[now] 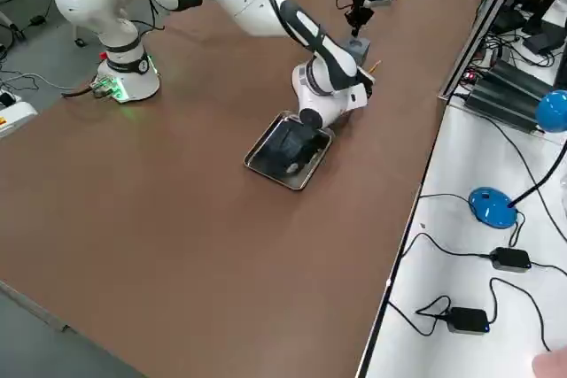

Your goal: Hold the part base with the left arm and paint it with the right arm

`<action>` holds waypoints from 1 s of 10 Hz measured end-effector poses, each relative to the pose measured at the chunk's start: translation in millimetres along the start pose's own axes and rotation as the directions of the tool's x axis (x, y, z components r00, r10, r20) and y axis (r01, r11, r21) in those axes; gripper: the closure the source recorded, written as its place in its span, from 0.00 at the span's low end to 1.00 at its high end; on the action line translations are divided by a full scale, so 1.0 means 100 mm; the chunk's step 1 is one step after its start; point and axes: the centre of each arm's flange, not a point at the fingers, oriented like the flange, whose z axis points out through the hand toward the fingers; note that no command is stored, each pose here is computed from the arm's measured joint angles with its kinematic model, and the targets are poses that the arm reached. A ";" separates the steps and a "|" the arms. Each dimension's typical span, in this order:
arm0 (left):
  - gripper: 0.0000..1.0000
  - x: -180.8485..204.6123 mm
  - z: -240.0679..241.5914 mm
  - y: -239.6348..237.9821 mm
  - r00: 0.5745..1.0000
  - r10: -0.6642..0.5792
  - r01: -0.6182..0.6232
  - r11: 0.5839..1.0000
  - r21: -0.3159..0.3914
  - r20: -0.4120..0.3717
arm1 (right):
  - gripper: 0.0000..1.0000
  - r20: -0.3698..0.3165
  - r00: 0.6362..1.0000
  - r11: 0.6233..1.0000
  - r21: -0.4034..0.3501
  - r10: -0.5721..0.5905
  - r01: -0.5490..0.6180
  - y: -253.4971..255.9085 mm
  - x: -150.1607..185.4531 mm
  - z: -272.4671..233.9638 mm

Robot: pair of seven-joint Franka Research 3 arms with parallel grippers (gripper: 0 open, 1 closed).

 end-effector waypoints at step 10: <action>0.94 0.00 0.00 0.00 1.000 0.001 -0.001 1.000 0.000 -0.001 | 0.96 0.269 0.514 0.580 -0.358 0.814 -0.732 -0.14 0.29 -3.67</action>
